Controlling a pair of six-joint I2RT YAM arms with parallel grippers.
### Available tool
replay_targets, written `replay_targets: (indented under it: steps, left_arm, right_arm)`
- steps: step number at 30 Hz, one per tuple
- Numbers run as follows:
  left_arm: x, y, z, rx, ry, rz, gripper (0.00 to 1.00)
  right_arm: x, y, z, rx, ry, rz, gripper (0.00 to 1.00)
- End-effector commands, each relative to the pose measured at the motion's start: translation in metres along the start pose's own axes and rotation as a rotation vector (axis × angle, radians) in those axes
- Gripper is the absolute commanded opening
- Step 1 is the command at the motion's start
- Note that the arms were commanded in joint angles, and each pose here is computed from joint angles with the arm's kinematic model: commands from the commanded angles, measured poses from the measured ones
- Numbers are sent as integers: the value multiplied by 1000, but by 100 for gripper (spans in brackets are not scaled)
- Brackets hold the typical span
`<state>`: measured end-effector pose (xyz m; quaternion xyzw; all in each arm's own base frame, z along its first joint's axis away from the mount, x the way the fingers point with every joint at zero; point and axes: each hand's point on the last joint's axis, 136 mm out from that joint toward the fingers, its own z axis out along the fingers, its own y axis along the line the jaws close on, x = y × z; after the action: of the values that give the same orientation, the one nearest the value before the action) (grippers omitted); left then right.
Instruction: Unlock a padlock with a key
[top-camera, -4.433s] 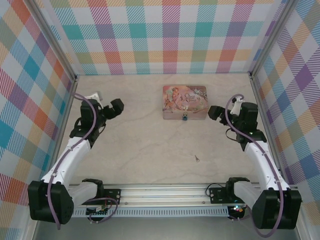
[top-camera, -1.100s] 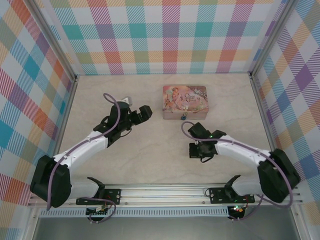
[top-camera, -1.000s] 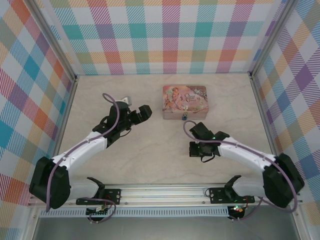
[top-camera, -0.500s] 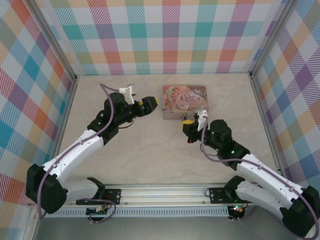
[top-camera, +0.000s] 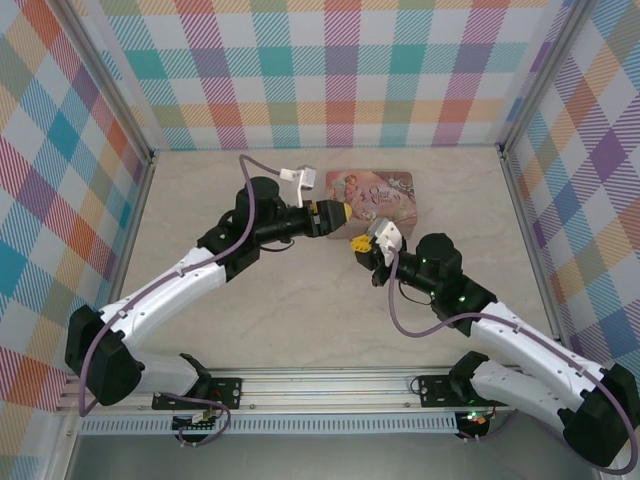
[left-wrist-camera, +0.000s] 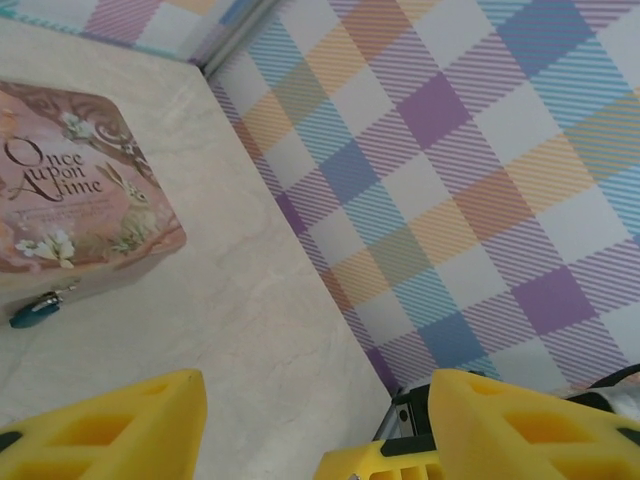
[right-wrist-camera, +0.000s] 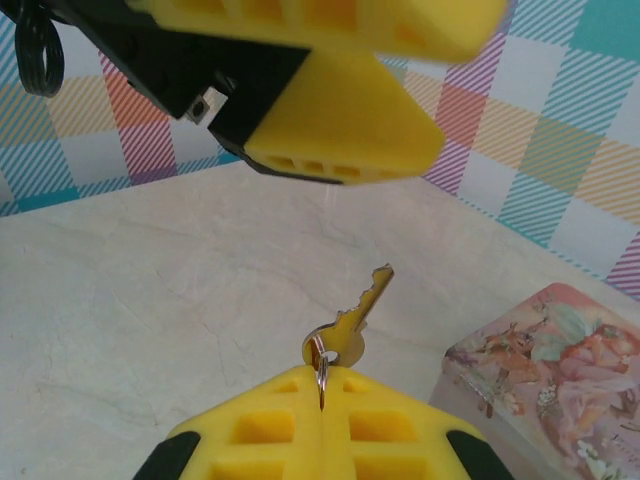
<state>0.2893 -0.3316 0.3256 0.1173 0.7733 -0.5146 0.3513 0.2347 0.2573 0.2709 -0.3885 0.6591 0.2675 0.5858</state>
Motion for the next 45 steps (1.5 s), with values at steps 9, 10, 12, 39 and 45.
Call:
replay_targets:
  steps: [9,10,12,39,45]
  left_arm:
    - [21,-15,20,37,106,67,31]
    - [22,-14,20,35,110,68,28]
    - [23,-14,21,31,116,71,23]
    - [33,-7,19,-19,160,119,6]
    - [22,-12,8,-31,110,165,0]
  right_arm:
    - [-12,-1,2,18,-10,-57,0]
    - [-12,-2,2,23,-9,-54,0]
    - [-12,-4,2,31,-9,-50,0]
    - [-10,-15,7,90,17,-35,0]
    - [-8,-14,-2,99,3,20,32]
